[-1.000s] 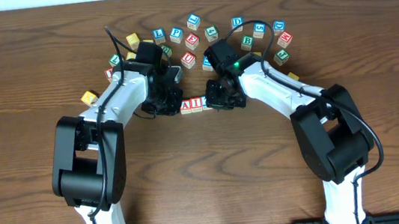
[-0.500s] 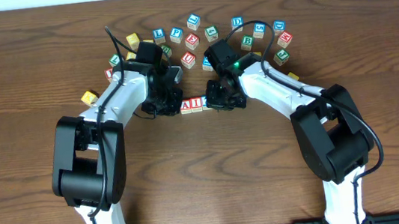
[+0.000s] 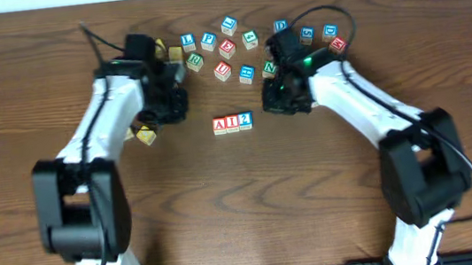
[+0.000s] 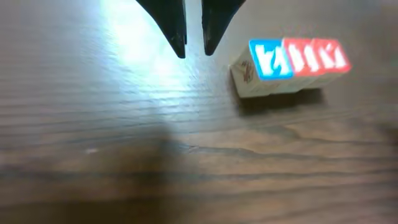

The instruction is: Spell out AI2

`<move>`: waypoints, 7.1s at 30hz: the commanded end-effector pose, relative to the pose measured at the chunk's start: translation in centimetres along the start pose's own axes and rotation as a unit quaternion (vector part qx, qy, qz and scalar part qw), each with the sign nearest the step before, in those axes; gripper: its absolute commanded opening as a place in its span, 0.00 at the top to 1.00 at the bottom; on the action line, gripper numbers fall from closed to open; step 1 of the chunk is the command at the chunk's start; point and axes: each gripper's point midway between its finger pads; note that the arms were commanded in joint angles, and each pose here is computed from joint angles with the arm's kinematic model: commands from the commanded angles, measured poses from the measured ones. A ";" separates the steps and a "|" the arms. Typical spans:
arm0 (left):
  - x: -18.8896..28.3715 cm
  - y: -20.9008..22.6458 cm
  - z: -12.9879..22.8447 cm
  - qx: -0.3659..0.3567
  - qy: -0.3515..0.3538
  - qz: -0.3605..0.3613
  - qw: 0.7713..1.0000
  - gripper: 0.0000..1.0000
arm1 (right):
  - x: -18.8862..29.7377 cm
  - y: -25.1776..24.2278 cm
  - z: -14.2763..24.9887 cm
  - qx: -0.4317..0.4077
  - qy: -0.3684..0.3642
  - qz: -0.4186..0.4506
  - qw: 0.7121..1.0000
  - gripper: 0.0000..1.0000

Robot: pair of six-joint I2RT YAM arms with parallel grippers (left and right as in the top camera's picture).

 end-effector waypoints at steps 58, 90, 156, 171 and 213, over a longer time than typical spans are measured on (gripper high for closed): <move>23.2 11.1 -0.4 0.140 -0.289 -0.062 0.945 0.02 | 27.8 -8.8 3.8 0.055 -0.231 0.056 0.970 0.01; 23.2 11.1 -0.3 0.140 -0.289 -0.062 0.945 0.02 | 26.8 -12.3 10.0 0.119 -0.630 0.100 0.761 0.01; 24.3 11.8 0.6 0.143 -0.302 -0.108 0.936 0.02 | 17.1 -15.2 11.6 0.117 -0.596 0.104 0.788 0.01; 22.8 5.5 2.8 -0.017 -0.444 -0.142 0.885 0.02 | 17.1 -15.2 11.6 0.117 -0.596 0.104 0.788 0.01; 12.0 8.2 12.8 -0.048 -0.608 -0.116 0.784 0.02 | 17.1 -15.2 11.6 0.117 -0.596 0.104 0.788 0.01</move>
Point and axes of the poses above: each gripper's point midway between its finger pads, its own x axis back along the fingers, its own y axis along the line the jaws close on, z = x × y, and after that the axes turned 9 degrees about x, right-handed
